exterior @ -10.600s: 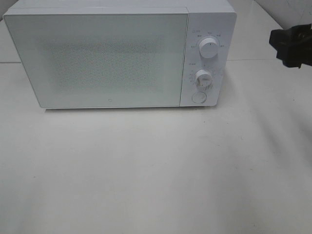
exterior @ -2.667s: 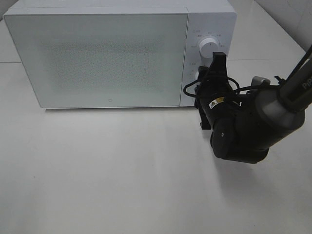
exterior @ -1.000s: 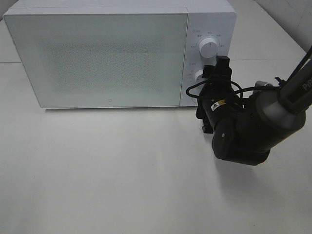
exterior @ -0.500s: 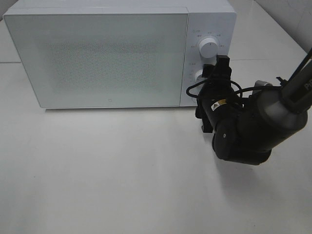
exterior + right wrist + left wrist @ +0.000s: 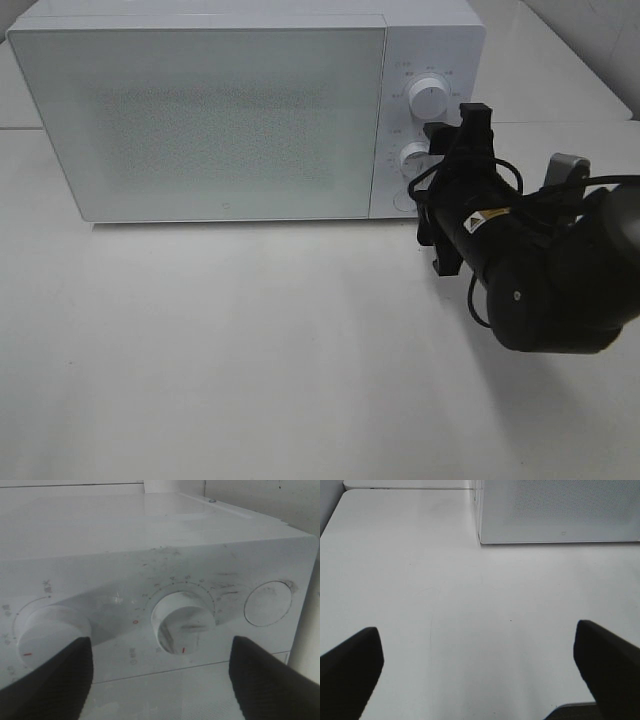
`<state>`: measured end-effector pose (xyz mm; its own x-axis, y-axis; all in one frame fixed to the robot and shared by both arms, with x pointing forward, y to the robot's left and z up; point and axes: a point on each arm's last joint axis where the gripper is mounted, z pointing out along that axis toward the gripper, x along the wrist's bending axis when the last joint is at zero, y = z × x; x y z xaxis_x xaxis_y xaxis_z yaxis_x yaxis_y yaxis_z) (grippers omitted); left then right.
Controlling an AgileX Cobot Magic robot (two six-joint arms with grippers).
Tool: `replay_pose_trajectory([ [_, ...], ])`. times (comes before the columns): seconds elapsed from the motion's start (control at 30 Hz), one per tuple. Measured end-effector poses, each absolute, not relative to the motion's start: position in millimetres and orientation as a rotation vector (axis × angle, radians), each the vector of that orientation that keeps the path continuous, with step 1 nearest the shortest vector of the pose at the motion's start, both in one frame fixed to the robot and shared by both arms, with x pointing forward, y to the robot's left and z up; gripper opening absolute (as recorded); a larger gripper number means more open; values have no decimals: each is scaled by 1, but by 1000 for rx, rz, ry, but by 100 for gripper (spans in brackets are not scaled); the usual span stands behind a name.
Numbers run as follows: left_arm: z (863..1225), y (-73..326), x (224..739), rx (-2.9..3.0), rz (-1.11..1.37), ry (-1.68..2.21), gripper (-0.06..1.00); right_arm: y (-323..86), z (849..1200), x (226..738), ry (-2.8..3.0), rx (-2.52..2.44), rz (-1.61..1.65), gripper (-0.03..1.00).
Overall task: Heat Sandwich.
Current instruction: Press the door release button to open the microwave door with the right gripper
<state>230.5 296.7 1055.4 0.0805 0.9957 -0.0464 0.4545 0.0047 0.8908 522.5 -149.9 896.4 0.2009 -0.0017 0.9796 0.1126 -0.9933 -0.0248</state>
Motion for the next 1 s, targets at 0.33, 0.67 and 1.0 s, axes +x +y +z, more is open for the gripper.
replay_pose_trajectory([
  [0.33,1055,297,230,1565,861,1485,98,-168,910,484,-285,-2476,-1754,72],
  [0.67,1055,297,230,1565,861,1485,98,-164,930,463,-1041,-2544,-1569,72],
  [1.0,1055,297,230,1565,861,1485,98,-170,948,443,-1847,-2348,-1394,72],
])
